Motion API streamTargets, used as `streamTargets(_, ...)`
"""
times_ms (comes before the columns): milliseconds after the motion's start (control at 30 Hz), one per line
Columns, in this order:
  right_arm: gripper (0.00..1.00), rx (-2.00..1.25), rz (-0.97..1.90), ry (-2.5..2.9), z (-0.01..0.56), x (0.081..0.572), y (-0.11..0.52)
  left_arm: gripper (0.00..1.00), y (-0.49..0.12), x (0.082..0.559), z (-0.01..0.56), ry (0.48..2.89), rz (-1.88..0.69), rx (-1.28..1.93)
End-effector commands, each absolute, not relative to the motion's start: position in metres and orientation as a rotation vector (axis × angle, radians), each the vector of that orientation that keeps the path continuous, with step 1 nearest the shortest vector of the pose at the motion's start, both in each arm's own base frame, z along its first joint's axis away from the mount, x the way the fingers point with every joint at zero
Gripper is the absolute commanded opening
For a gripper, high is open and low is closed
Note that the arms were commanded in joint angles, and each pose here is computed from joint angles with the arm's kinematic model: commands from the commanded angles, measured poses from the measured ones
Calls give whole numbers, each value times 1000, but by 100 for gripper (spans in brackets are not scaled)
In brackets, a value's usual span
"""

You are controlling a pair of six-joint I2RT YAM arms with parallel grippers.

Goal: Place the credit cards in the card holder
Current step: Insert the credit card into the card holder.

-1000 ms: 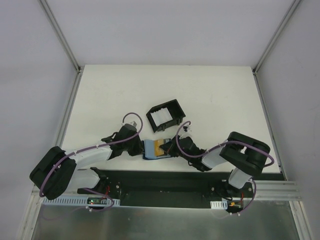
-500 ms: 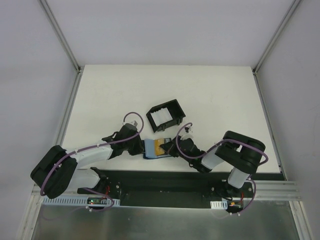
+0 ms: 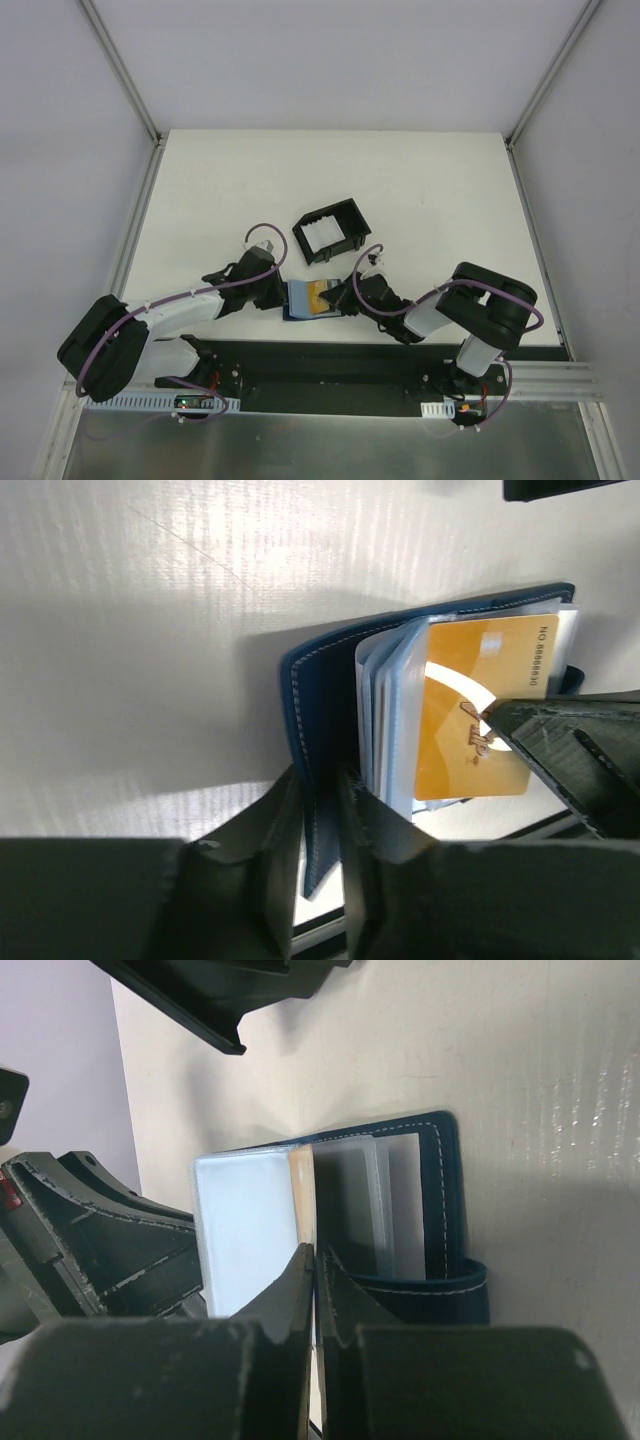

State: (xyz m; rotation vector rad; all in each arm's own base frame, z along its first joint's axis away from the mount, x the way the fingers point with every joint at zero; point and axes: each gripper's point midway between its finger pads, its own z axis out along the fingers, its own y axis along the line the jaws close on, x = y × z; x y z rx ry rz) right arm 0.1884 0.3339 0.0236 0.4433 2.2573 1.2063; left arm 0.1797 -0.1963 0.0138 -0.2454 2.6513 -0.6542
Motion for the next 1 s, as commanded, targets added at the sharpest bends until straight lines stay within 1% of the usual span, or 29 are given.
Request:
streamTargets(0, 0, 401, 1107, 2383, -2, 175, 324, 11, -164, 164, -10, 2753, -420, -234)
streamTargets(33, 0, 393, 1111, 2384, -2, 175, 325, 8, -163, 163, -11, 2758, -410, -235)
streamTargets(100, 0, 391, 1118, 2383, -1, 176, 326, 12, -162, 162, -14, 2764, -401, -247)
streamTargets(200, 0, 388, 1118, 2384, -1, 176, 326, 13, -159, 162, -14, 2757, -391, -254)
streamTargets(267, 0, 394, 1112, 2386, -2, 176, 324, 20, -155, 162, -15, 2758, -370, -254)
streamTargets(333, 0, 401, 1109, 2385, -1, 177, 323, 19, -154, 161, -14, 2758, -373, -257)
streamTargets(433, 0, 398, 1111, 2390, -1, 177, 323, 22, -148, 161, -16, 2757, -341, -268)
streamTargets(567, 0, 397, 1106, 2392, -2, 177, 322, 22, -138, 160, -17, 2764, -302, -273)
streamTargets(600, 0, 395, 1107, 2390, -2, 177, 322, 20, -136, 159, -18, 2766, -299, -282)
streamTargets(633, 0, 399, 1107, 2390, -2, 178, 322, 16, -137, 160, -17, 2761, -309, -287)
streamTargets(700, 0, 402, 1105, 2390, -2, 179, 322, 13, -137, 161, -17, 2759, -307, -279)
streamTargets(767, 0, 396, 1112, 2394, -1, 178, 324, 1, -142, 161, -16, 2761, -340, -282)
streamTargets(967, 1, 393, 1115, 2395, -1, 178, 326, 0, -146, 160, -21, 2785, -352, -269)
